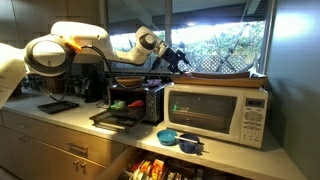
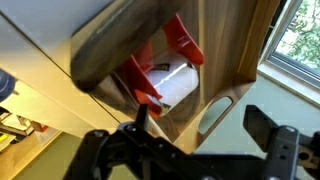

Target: Move the orange object from the wooden tray to the oven wire rack

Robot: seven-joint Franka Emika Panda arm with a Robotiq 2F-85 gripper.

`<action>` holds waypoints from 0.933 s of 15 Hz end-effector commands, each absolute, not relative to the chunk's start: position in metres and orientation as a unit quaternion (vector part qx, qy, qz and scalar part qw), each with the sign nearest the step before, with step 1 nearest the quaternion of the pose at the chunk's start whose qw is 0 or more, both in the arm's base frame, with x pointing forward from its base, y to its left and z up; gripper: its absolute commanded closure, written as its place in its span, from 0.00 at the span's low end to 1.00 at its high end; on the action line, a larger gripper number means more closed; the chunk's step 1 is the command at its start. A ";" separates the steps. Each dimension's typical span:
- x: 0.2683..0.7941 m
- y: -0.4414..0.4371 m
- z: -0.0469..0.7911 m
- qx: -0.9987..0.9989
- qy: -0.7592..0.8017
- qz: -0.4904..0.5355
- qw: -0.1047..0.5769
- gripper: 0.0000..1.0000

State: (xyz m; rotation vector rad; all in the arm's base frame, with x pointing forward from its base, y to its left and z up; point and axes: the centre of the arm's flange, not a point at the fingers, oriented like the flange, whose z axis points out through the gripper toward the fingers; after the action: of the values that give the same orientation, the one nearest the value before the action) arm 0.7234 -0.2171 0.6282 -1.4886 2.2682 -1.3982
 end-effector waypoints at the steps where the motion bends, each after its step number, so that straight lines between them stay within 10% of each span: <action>1: 0.722 -0.219 0.619 -0.478 0.744 -0.463 0.055 0.14; 7: 0.718 -0.224 0.616 -0.479 0.746 -0.459 0.050 0.12; 14: 0.725 -0.226 0.601 -0.475 0.751 -0.456 0.045 0.55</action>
State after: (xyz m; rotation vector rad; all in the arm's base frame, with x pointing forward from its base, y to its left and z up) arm 0.7260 -0.2246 0.6152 -1.4764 2.2922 -1.3929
